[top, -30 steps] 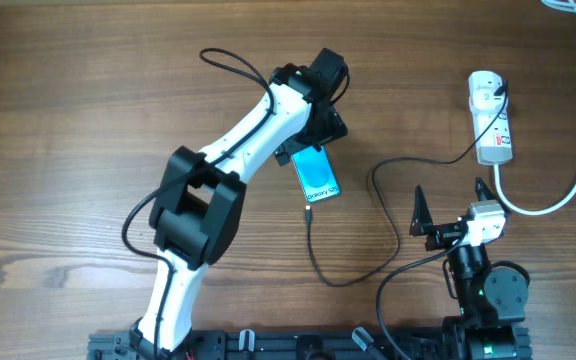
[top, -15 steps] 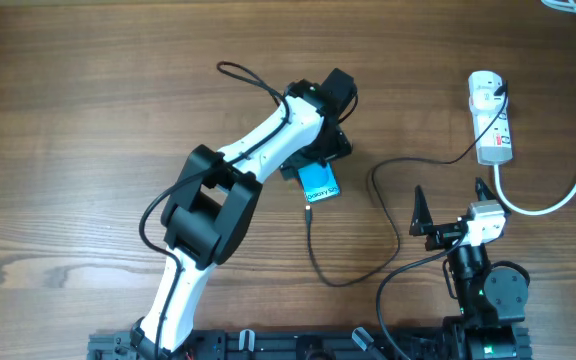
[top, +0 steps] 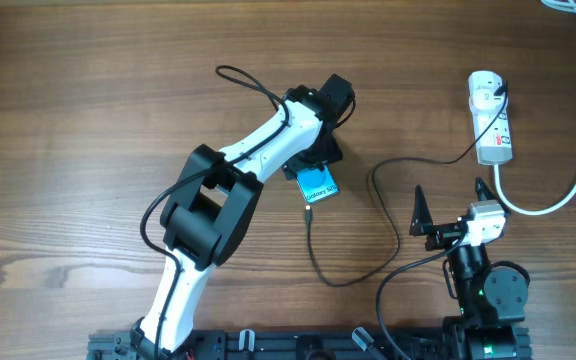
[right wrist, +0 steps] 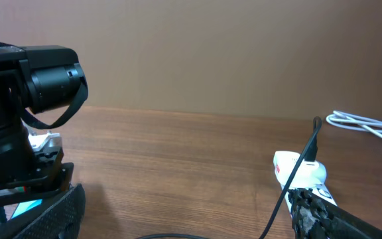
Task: Plug charger to phone and switch on socket
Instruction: 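Lift the phone with the left gripper and raise it upright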
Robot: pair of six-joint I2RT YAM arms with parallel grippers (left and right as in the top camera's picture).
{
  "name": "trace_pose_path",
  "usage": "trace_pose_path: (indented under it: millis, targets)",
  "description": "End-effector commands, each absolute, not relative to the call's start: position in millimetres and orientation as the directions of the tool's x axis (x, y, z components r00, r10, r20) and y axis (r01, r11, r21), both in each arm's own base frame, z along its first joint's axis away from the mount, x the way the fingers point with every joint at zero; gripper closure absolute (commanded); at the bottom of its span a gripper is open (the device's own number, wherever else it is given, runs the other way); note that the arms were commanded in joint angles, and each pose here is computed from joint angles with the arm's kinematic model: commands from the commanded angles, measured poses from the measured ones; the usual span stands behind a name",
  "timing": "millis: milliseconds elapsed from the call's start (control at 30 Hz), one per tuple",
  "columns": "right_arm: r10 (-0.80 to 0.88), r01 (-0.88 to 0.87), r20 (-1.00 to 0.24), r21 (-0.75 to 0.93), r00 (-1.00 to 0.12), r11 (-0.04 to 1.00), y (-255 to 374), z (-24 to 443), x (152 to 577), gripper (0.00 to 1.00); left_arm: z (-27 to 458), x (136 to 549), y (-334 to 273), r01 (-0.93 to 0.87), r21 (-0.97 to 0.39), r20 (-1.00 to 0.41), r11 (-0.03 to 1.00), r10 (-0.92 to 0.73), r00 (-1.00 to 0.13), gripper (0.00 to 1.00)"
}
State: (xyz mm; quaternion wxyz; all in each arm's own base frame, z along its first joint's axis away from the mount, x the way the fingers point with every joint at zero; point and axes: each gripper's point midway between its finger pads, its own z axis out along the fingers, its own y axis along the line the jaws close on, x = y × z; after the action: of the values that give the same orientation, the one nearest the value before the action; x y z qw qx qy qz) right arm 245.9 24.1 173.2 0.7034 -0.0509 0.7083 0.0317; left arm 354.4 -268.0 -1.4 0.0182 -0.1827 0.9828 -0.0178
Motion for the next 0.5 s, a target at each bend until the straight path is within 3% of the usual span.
trace_pose_path:
  millis: [0, 100, 133, 233, 467]
  targets:
    - [-0.019, -0.112, -1.0, -0.019, 0.0, 0.994, 23.7, 174.5, 245.8, 0.0, -17.3, 347.1, -263.5, -0.357, -0.012, -0.009, 0.934, -0.357, -0.934, 0.28]
    - [-0.019, -0.112, -1.0, -0.019, 0.0, 0.994, 23.7, 174.5, 245.8, 0.0, -17.3, 345.6, -265.0, -0.357, -0.017, 0.002, 0.934, -0.357, -0.934, 0.23]
    - [-0.019, -0.112, -1.0, -0.019, 0.0, 0.994, 23.7, 174.5, 245.8, 0.0, -17.3, 343.9, -264.5, -0.357, -0.013, 0.008, 0.934, -0.357, -0.934, 0.09]
    - [-0.02, -0.112, -1.0, -0.02, 0.0, 0.994, 23.7, 174.5, 245.8, 0.0, -17.2, 338.4, -266.6, -0.358, -0.018, 0.04, 0.934, -0.357, -0.933, 0.05]
    - [-0.02, -0.112, -1.0, -0.02, 0.0, 0.994, 23.7, 174.5, 245.8, 0.0, -17.1, 336.8, -267.5, -0.358, -0.021, 0.051, 0.933, -0.357, -0.933, 0.23]
